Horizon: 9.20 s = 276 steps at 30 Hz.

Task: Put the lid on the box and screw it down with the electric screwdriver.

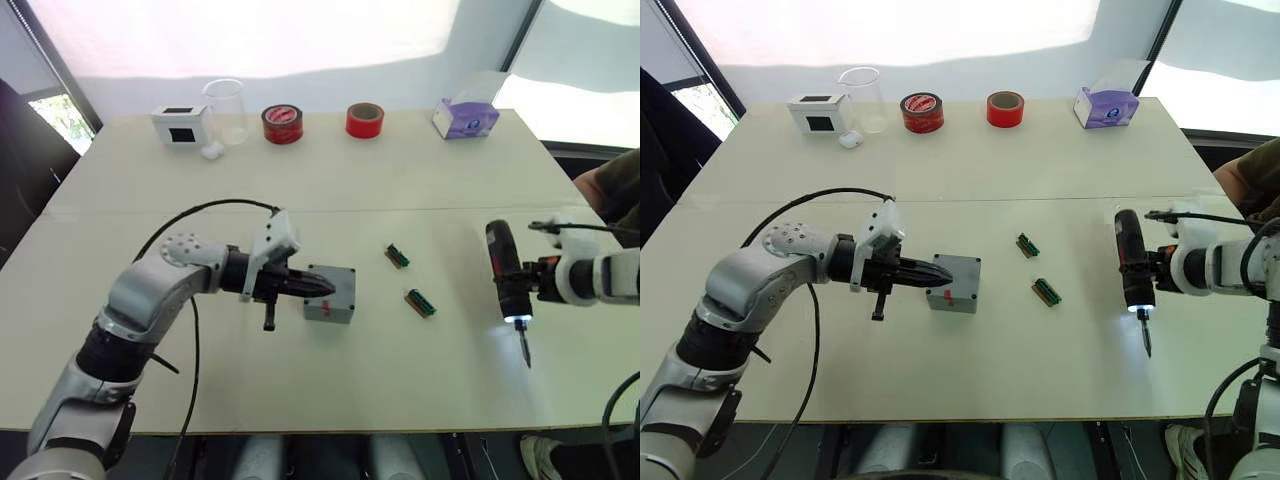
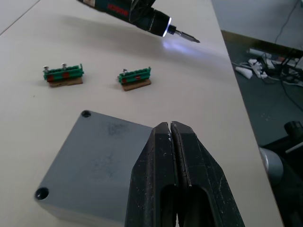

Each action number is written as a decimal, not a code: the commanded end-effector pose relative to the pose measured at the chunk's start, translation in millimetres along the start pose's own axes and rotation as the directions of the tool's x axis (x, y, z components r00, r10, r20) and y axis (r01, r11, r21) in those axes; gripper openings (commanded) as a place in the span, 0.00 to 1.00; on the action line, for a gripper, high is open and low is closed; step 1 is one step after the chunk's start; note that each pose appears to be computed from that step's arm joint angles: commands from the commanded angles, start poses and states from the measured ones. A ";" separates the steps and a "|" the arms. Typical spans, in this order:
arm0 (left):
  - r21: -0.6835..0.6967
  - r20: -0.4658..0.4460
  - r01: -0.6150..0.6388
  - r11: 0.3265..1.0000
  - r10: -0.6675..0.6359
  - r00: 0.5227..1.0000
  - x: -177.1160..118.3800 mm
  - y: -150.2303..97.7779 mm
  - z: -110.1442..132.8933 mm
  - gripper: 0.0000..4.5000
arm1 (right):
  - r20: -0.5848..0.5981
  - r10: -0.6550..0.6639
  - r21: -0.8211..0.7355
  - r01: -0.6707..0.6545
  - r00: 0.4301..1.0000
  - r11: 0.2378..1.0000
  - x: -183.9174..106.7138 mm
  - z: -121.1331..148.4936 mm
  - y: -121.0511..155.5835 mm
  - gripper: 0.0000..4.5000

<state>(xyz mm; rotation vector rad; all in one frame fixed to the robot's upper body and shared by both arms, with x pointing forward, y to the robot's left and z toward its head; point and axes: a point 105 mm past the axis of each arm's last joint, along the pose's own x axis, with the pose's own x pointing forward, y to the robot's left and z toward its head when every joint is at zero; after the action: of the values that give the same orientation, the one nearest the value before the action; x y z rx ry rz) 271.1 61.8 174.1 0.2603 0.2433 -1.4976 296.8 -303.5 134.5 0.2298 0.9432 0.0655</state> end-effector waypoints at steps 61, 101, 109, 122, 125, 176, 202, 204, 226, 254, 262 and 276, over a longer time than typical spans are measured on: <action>-0.115 0.002 -0.560 0.820 0.564 0.826 -49.4 78.0 -19.3 0.00 | 0.314 0.740 -0.710 -0.371 0.594 0.599 -51.1 12.9 166.8 0.99; -0.032 -0.195 -0.398 0.917 0.385 0.902 -4.4 74.4 -69.8 0.00 | -0.065 0.613 -0.901 -0.310 0.787 0.303 12.3 -70.9 160.3 0.99; -0.048 -0.312 -0.190 0.981 0.166 0.936 -12.2 9.8 -87.0 0.00 | -0.092 0.551 -0.964 -0.214 0.829 0.161 39.1 -37.9 147.5 0.99; -0.044 -0.234 -0.201 0.979 0.186 0.954 16.3 10.5 -75.2 0.00 | -0.242 0.640 -0.937 -0.346 0.730 0.040 46.4 -52.5 177.6 0.99; -0.045 -0.224 -0.220 0.975 0.205 0.953 17.4 13.7 -74.1 0.00 | -0.248 0.649 -0.931 -0.363 0.719 0.046 43.6 -58.4 179.0 0.99; -0.050 -0.024 -0.061 0.997 0.059 0.998 -20.8 16.1 -2.6 0.00 | 0.328 0.472 -0.666 -0.154 0.818 0.730 24.3 -46.9 89.9 0.54; -0.070 -0.011 -0.091 0.993 0.090 0.996 -23.8 17.9 -6.3 0.00 | 0.327 0.473 -0.689 -0.136 0.818 0.712 31.1 -46.0 97.1 0.00; -0.070 -0.010 -0.093 0.993 0.093 0.996 -24.0 18.7 -6.1 0.00 | 0.336 0.474 -0.689 -0.130 0.814 0.713 29.9 -43.8 97.5 0.00; -0.088 -0.008 -0.117 0.989 0.117 0.993 -25.9 22.7 -9.4 0.00 | 0.359 0.510 -0.732 -0.104 0.782 0.674 8.0 -24.0 108.4 0.00; -0.094 -0.013 -0.124 0.988 0.123 0.992 -23.8 21.4 -11.2 0.00 | 0.323 0.447 -0.705 -0.103 0.834 0.701 32.2 -44.8 85.7 0.09; -0.096 -0.013 -0.125 0.987 0.125 0.992 -23.7 21.6 -11.1 0.00 | 0.318 0.446 -0.710 -0.101 0.837 0.697 31.5 -45.8 85.8 0.22; -0.097 -0.019 -0.132 0.987 0.130 0.991 -23.6 22.2 -13.0 0.00 | 0.334 0.473 -0.706 -0.116 0.815 0.699 31.6 -40.1 95.3 0.60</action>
<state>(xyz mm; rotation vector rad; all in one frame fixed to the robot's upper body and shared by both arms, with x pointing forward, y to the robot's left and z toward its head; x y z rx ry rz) 292.9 89.0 161.0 0.1855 0.3422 -1.3486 285.4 -204.4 98.9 -0.2540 0.3402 0.6132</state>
